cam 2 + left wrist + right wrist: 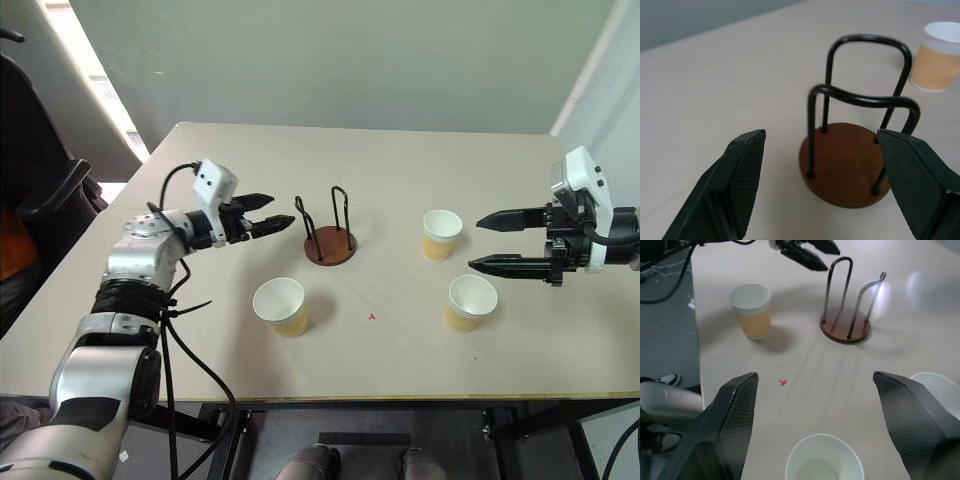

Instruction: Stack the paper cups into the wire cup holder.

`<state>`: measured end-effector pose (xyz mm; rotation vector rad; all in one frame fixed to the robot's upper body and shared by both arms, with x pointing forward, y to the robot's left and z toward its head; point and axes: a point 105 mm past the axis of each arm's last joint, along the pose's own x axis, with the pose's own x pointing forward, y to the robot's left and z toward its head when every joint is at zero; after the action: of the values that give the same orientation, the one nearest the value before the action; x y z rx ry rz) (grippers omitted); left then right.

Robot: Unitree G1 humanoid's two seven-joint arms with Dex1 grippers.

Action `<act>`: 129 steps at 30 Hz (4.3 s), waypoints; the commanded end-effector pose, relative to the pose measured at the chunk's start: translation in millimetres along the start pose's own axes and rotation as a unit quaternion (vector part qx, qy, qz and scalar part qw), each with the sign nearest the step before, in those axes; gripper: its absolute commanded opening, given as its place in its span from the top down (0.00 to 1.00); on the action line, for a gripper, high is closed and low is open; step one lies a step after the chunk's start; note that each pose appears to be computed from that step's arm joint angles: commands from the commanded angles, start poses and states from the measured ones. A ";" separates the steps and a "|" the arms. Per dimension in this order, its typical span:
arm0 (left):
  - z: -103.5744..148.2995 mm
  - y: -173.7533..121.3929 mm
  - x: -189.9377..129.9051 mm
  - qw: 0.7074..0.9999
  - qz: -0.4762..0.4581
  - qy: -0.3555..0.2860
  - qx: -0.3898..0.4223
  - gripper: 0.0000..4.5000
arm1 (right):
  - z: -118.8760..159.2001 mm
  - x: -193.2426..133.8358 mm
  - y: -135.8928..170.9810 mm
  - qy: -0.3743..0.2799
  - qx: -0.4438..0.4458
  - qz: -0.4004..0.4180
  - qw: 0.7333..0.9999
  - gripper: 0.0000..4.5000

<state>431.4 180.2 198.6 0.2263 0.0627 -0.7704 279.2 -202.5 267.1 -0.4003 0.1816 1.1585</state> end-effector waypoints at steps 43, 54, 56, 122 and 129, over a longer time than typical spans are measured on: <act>7.5 -61.3 61.5 0.999 -0.009 -0.038 -0.031 0.52 | 1.1 -5.2 6.5 -0.001 -0.019 -0.037 0.999 0.15; 21.3 -59.7 45.7 0.998 -0.037 -0.045 -0.006 0.99 | 1.8 -3.3 4.1 -0.003 -0.021 -0.038 0.999 0.15; 28.0 -68.5 45.1 0.997 -0.059 -0.054 -0.003 0.99 | 2.2 -2.8 3.4 -0.003 -0.022 -0.036 0.999 0.15; 12.4 -196.2 -10.8 0.932 -0.240 0.078 0.258 0.24 | -72.5 21.7 14.8 0.239 -0.067 0.063 0.967 0.15; 21.2 -185.4 -21.9 0.924 -0.229 0.089 0.293 0.24 | -87.2 25.8 8.1 0.269 -0.071 0.062 0.958 0.15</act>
<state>289.9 63.8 169.3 0.8335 0.1430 -1.2305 285.5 -214.4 169.7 -0.7968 0.6301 1.1667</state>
